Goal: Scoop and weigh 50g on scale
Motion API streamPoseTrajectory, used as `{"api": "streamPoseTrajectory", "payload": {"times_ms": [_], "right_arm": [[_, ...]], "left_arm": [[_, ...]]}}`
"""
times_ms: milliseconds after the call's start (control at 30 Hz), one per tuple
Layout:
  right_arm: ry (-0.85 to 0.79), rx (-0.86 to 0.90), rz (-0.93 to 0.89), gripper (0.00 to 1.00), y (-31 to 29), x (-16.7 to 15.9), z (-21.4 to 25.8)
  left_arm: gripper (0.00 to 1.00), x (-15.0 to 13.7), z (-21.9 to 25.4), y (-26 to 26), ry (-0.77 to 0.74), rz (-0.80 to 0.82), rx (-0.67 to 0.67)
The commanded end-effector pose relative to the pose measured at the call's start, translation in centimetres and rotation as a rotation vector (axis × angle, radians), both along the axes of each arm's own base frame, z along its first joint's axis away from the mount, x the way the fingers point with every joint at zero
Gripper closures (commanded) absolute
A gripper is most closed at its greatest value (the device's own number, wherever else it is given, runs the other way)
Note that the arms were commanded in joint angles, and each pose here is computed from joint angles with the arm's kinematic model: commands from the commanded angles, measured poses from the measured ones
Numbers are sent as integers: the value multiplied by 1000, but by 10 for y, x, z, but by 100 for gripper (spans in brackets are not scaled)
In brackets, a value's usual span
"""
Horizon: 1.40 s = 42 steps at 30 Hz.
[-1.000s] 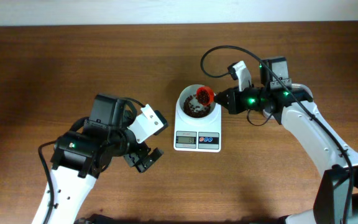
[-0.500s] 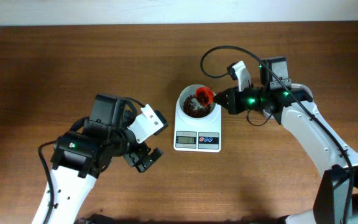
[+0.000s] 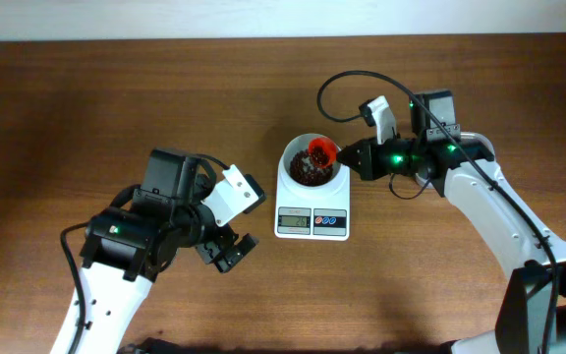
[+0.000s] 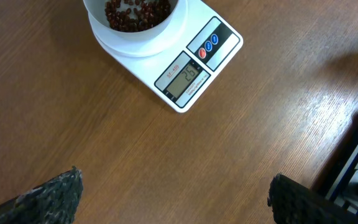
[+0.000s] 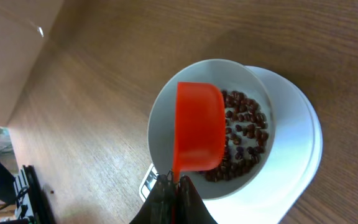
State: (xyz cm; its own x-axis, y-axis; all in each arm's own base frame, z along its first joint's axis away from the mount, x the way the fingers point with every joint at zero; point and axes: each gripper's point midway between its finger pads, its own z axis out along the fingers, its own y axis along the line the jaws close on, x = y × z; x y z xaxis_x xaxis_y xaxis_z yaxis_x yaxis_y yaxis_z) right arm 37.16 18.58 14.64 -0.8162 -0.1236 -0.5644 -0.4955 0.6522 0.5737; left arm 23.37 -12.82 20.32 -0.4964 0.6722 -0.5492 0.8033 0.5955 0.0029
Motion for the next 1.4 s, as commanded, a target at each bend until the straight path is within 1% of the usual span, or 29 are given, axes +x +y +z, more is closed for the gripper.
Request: {"api": "streamPoseTrajectory", "payload": {"times_ms": [0,67,133,233,333,467,567,600,633,667,700,767,800,1367], "right_arm": [[-43,15,31,96,6,0,12],[-32,16,21,96,5,0,12],[-56,40,65,96,10,-3,16],[-34,8,16,96,4,1,11],[-86,27,85,96,9,-3,16],[-87,27,87,96,11,-3,17],[-104,-70,58,96,12,1,6],[-123,-51,101,96,19,-4,10],[-172,-1,203,96,31,-15,18],[-199,3,229,96,34,-16,20],[-192,-21,203,96,31,-12,17],[-149,-129,66,96,13,3,3],[-149,-143,55,96,10,5,1],[-166,-133,63,96,13,6,4]], "left_arm": [[1,-1,1,-2,-3,-20,-9],[1,-1,1,-2,-3,-20,-9],[1,-1,1,-2,-3,-20,-9],[1,-1,1,-2,-4,-20,-9],[1,-1,1,-2,-3,-20,-9],[1,-1,1,-2,-3,-20,-9],[1,-1,1,-2,-3,-20,-9],[1,-1,1,-2,-3,-20,-9],[1,-1,1,-2,-3,-20,-9],[1,-1,1,-2,-3,-20,-9],[1,-1,1,-2,-3,-20,-9],[1,-1,1,-2,-3,-20,-9],[1,-1,1,-2,-3,-20,-9],[1,-1,1,-2,-3,-20,-9]]}}
